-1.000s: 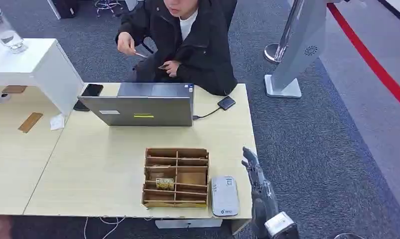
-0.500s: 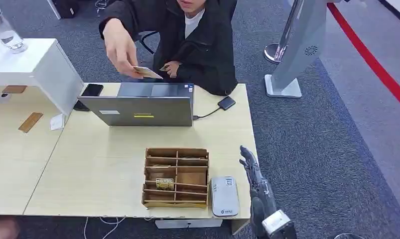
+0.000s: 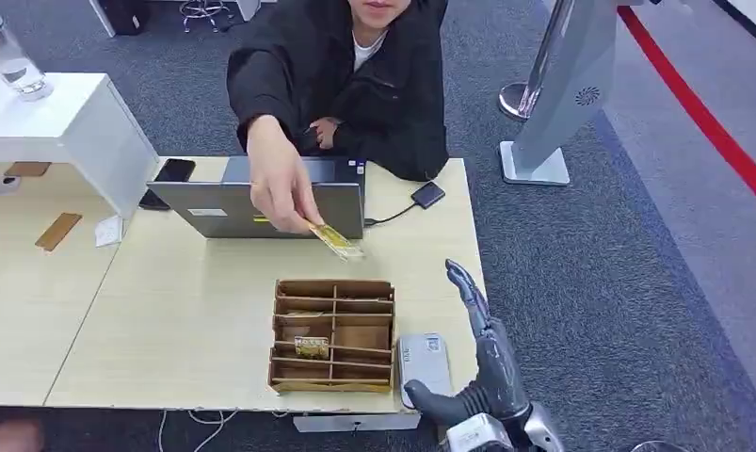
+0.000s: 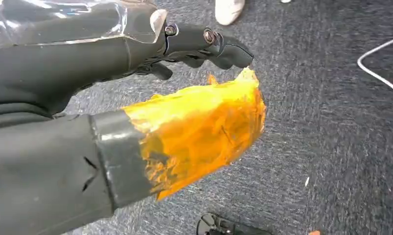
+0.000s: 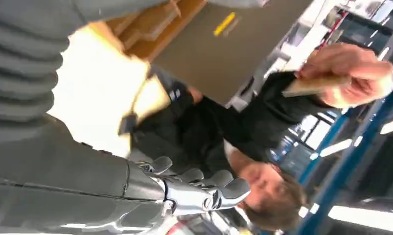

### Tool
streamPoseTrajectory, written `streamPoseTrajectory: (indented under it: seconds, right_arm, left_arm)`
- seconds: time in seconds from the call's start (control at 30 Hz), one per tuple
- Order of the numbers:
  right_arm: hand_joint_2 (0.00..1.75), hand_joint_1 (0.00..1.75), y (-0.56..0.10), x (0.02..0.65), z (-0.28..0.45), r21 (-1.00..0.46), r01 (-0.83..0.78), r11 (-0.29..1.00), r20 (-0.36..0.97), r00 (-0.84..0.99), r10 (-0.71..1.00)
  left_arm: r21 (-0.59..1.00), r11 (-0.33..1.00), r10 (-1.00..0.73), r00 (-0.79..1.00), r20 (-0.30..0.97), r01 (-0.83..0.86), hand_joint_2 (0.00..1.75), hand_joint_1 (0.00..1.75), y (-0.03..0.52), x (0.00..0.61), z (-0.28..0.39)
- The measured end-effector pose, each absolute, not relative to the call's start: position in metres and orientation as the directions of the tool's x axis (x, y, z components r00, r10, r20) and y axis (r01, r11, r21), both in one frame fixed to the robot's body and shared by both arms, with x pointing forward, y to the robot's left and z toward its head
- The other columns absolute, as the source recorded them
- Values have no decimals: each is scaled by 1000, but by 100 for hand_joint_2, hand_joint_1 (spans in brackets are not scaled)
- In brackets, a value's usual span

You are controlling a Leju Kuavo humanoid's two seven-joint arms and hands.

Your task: Pass the card to the sensor for recognition and then transmit it.

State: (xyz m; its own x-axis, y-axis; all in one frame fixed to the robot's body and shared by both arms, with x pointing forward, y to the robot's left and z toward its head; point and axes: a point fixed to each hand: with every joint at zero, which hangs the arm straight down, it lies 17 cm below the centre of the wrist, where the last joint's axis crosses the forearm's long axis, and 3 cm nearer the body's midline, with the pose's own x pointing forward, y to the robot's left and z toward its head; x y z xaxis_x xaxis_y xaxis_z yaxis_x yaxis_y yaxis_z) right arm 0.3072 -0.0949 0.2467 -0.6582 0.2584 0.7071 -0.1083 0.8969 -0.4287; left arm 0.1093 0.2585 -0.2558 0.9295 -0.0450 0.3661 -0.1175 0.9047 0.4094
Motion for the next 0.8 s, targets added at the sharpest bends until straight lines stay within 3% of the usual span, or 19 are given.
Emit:
streamPoseTrajectory:
  seconds: [0.33, 0.5, 0.8]
  right_arm:
    - [175, 0, -101, 352, 286, -674, 234, 700, 385, -697, 604]
    - [175, 0, -102, 365, 300, -714, 371, 594, 244, -663, 708]
    - [175, 0, -103, 375, 305, -732, 485, 478, 121, -599, 792]
  left_arm:
    - [399, 916, -99, 933, 347, -51, 0, 0, 253, 111, -258]
    - [391, 920, -112, 932, 346, -35, 0, 0, 250, 112, -258]
    - [389, 921, -118, 934, 337, -24, 0, 0, 249, 111, -259]
